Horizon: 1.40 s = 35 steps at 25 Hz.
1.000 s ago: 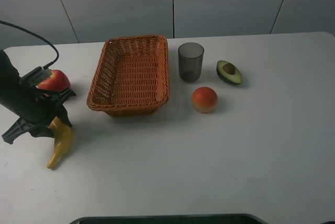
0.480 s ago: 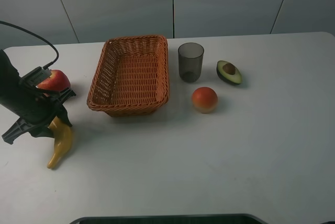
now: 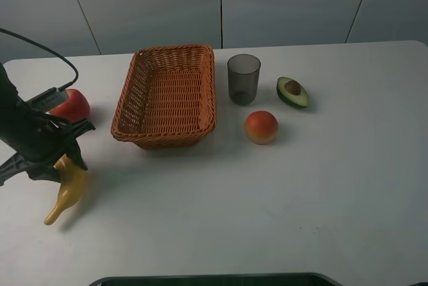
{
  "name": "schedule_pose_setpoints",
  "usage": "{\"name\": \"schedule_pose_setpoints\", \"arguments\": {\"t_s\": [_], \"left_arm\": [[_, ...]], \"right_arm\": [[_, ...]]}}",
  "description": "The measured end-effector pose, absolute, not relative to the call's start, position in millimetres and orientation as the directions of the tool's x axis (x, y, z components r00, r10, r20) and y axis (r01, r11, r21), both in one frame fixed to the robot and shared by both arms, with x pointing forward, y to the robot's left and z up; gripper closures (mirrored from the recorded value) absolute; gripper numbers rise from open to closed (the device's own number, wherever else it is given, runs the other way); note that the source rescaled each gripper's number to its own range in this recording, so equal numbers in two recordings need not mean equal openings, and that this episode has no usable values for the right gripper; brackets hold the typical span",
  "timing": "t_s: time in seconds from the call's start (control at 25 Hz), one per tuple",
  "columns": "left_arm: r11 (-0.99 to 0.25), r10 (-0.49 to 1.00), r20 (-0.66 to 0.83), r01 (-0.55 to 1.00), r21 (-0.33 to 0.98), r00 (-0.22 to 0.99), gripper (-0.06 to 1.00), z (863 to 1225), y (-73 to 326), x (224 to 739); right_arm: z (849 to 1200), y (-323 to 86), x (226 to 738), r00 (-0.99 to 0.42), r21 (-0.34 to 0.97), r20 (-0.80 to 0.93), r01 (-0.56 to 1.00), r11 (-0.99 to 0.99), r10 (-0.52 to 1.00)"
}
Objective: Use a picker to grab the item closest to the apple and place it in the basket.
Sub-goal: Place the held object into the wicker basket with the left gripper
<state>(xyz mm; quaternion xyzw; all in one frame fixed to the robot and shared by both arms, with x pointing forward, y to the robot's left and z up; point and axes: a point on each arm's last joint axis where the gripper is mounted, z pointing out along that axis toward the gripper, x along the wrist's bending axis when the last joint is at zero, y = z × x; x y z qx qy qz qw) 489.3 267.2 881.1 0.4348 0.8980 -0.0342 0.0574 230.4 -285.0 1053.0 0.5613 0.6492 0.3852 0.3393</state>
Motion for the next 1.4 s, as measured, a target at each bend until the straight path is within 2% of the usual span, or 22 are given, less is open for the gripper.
{"name": "schedule_pose_setpoints", "arguments": {"t_s": [0.36,0.76,1.16,1.4], "left_arm": [[0.567,0.815,-0.188,0.821,0.064,-0.548,0.93,936,269,473],[0.469,0.868,-0.295,0.855,0.221,-0.399,0.93,984,268,458],[0.312,0.878,-0.463,0.88,0.359,-0.122,0.93,1011,249,473],[0.198,0.876,-0.477,0.854,0.481,0.066,0.93,1033,223,486]], "right_arm": [[1053,-285,230,-0.14,0.881,-0.008,0.467,0.073,0.99],[1053,-285,230,-0.14,0.881,-0.008,0.467,0.073,0.99],[1053,-285,230,-0.14,0.881,-0.008,0.467,0.073,0.99],[1053,-285,230,-0.14,0.881,-0.008,0.467,0.073,0.99]]}}
